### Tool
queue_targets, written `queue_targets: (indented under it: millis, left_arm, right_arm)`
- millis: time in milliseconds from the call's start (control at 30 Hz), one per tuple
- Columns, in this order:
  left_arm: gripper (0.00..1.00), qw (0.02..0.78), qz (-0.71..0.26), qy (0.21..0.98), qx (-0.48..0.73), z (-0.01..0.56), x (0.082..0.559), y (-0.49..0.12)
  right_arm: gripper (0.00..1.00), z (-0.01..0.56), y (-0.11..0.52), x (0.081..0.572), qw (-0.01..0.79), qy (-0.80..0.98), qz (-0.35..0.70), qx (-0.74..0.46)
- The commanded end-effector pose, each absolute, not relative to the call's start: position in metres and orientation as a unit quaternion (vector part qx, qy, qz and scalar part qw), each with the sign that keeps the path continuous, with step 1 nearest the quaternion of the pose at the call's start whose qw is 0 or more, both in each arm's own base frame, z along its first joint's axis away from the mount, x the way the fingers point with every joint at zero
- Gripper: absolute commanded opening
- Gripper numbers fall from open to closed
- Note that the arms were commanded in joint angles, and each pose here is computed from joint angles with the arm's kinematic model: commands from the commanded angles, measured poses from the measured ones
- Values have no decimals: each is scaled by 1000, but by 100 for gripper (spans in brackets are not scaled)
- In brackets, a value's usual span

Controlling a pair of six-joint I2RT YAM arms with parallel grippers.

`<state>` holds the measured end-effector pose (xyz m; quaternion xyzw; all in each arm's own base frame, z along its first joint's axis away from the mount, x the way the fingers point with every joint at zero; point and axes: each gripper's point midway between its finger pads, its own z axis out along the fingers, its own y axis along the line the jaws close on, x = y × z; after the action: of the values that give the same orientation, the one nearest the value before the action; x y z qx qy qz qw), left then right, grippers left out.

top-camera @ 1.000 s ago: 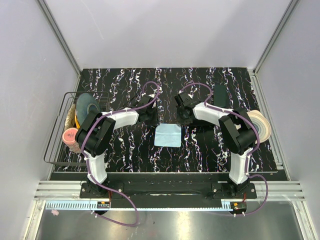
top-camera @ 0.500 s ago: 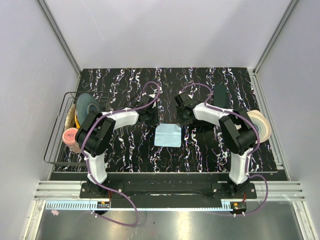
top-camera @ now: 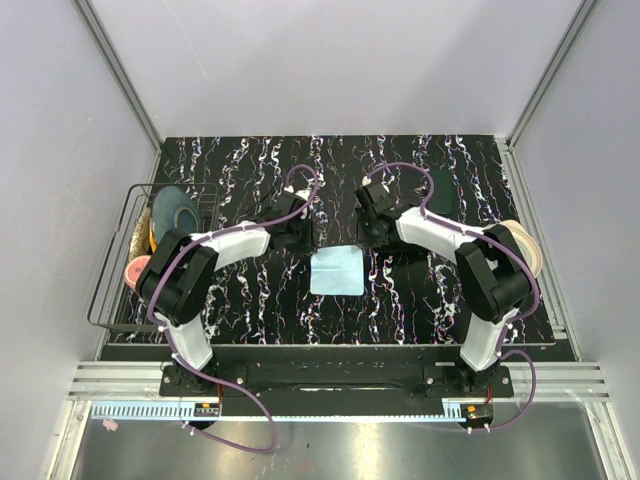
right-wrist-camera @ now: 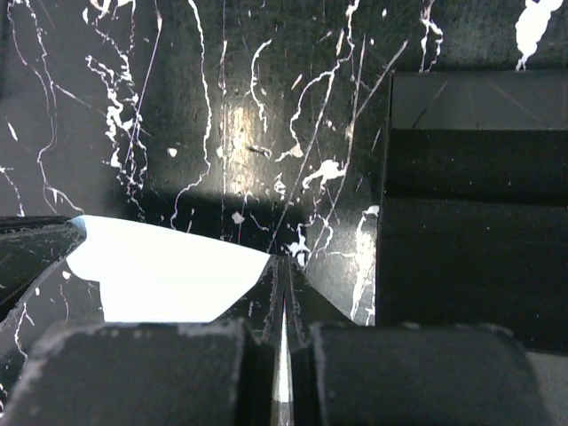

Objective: Organize the sunglasses
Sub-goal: Pick up the glasses cleaning cloth from the center of the board, then fold the glasses cleaning cloth at the center of the board.

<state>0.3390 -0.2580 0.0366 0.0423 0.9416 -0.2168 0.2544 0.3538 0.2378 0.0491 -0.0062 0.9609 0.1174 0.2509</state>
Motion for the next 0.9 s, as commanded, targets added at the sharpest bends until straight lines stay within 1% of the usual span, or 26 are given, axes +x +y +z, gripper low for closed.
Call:
queue_targets:
  millis: [0, 333, 867]
  left_arm:
    - [0, 288, -241, 923, 79, 59, 340, -264]
    - [0, 300, -251, 913, 111, 68, 328, -265]
    - [0, 264, -249, 923, 128, 46, 299, -267]
  right_arm:
    - [0, 68, 242, 349, 264, 954, 142, -8]
    - [0, 66, 238, 331, 252, 955, 156, -13]
    - [0, 58, 241, 302, 215, 957, 192, -21]
